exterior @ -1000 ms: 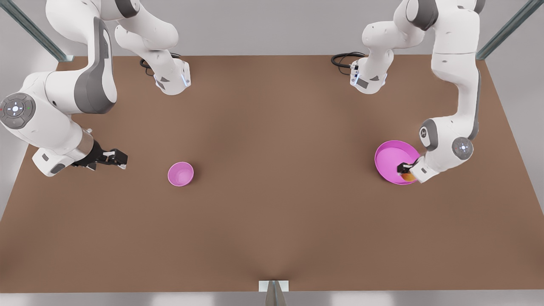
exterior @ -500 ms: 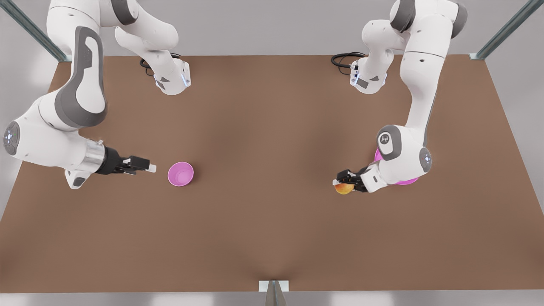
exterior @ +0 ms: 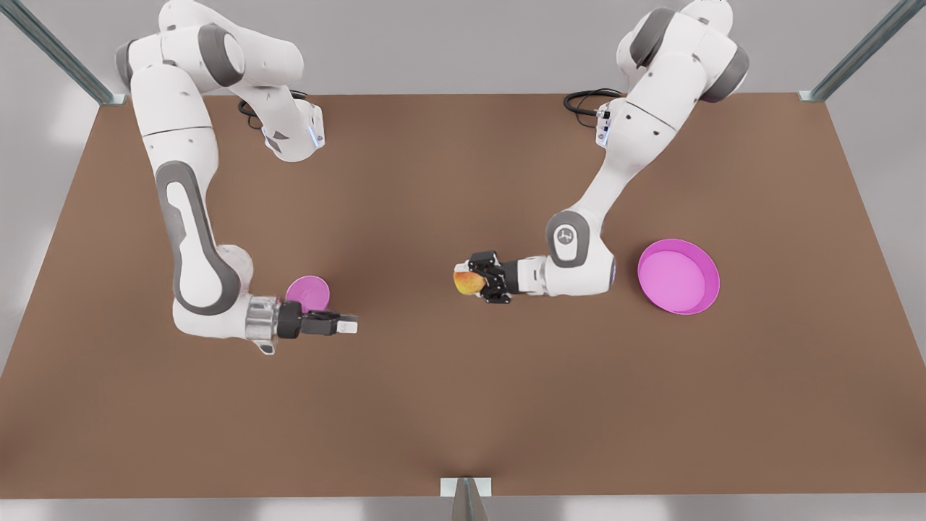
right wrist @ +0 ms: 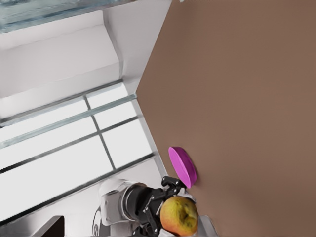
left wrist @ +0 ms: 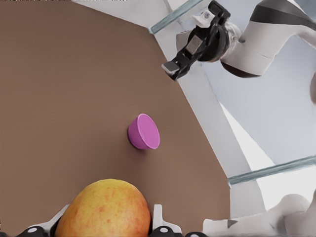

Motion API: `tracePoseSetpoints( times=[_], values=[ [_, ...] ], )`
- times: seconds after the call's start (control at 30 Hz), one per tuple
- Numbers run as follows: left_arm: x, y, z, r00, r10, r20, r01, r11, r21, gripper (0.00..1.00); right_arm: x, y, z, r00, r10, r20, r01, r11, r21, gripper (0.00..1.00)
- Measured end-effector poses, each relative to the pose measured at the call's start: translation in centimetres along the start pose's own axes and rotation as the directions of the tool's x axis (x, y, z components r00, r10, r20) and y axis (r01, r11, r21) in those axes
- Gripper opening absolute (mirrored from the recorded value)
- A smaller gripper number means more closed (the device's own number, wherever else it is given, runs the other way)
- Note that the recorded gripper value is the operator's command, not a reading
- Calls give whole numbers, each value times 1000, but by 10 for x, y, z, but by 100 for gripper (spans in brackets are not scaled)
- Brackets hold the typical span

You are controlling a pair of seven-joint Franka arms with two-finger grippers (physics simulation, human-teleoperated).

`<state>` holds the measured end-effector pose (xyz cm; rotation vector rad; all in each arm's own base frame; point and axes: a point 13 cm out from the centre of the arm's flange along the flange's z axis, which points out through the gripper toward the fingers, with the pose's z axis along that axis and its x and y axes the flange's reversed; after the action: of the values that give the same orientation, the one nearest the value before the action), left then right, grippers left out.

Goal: Use the left arm to pick up the apple from the plate, transfer it to the gripper of the right arm, and then use the right arm to place it into the bowl

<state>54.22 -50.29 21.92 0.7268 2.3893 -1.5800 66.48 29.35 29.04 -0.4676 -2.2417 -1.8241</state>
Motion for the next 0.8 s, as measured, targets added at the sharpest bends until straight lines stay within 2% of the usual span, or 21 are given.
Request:
tracePoseSetpoints(
  times=[0.07, 0.17, 0.33, 0.53, 0.8],
  values=[
    [6, 10, 4, 998, 66, 1, -66, 998, 3, 74, -4, 10, 2, 999, -49, 13, 50, 997, -58, 100],
    [10, 14, 9, 986, 168, 5, -168, 986, 9, 74, -3, 19, 14, 990, -141, 19, 142, 985, -96, 100],
    [3, 17, 13, 941, 337, 24, -337, 941, 8, 74, 28, 4, 70, 965, -260, -39, 255, 962, -102, 100],
    [10, 20, 25, 877, 481, 19, -481, 877, 2, 74, 63, -64, 106, 950, -297, -95, 285, 951, -117, 100],
    [9, 22, 38, 798, 601, 28, -601, 799, -11, 74, 70, -98, 148, 924, -380, -42, 361, 904, -230, 100]
  ],
)
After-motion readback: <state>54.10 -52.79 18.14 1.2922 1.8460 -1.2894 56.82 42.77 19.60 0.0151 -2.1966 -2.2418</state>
